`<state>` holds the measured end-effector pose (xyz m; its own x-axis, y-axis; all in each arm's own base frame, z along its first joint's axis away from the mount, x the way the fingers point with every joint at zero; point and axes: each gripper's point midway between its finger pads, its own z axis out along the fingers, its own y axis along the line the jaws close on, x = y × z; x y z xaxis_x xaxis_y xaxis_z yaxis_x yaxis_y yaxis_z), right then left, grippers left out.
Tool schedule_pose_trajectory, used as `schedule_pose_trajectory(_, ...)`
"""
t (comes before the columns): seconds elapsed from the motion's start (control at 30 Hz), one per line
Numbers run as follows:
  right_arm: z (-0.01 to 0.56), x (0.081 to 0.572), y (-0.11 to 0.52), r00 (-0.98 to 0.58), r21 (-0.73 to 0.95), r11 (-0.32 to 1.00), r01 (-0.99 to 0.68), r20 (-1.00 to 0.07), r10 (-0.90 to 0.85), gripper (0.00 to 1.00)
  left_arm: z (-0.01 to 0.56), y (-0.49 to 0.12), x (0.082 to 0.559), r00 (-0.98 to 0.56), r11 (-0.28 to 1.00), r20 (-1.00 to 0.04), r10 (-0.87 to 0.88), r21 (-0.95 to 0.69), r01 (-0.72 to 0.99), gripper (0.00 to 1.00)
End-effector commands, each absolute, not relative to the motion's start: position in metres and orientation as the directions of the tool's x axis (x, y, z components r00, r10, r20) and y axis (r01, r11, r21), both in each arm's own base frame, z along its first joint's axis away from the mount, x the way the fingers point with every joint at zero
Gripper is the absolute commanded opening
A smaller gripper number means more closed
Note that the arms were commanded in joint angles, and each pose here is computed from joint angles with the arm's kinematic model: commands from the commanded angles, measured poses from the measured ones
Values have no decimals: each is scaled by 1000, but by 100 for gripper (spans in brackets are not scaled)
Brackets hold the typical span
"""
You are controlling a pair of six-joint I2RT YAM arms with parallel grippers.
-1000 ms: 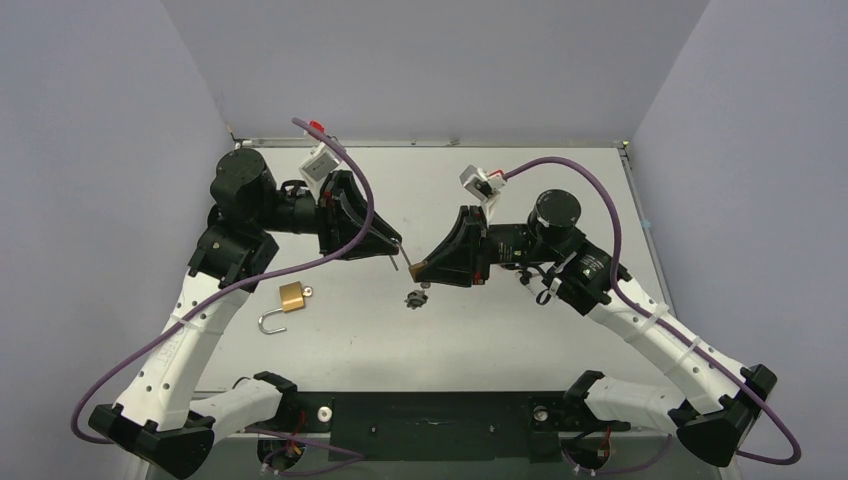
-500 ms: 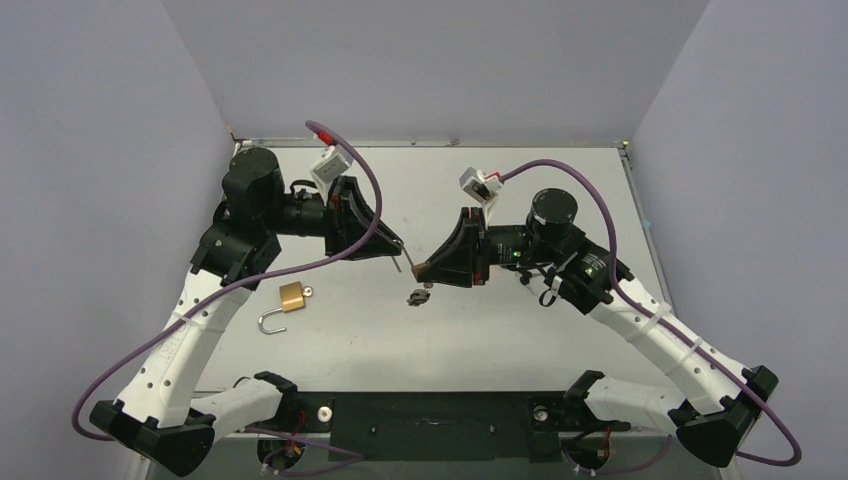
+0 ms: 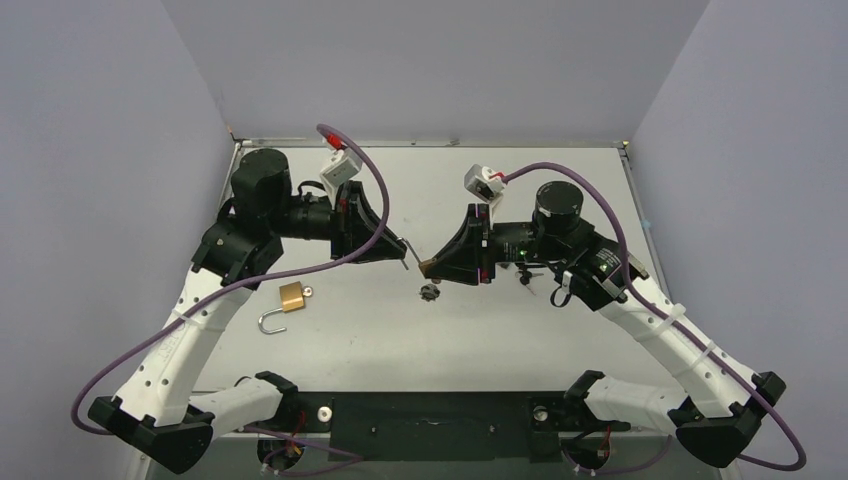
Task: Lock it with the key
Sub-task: Lock the lock.
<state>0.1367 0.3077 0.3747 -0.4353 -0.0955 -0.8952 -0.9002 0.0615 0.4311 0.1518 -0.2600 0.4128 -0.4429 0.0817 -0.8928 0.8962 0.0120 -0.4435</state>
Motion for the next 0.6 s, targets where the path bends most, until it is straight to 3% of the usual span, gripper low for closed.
schedule_pose_trajectory(0.0, 395, 141, 301, -343, 337, 85, -938, -936, -76, 0, 419, -260, 148, -399, 25, -912, 89, -399, 917, 12)
schedule_pose_trajectory(0.57, 359, 130, 299, -327, 291, 160, -943, -902, -282, 0, 400, -265, 129, -431, 29, -892, 136, -432, 902, 12)
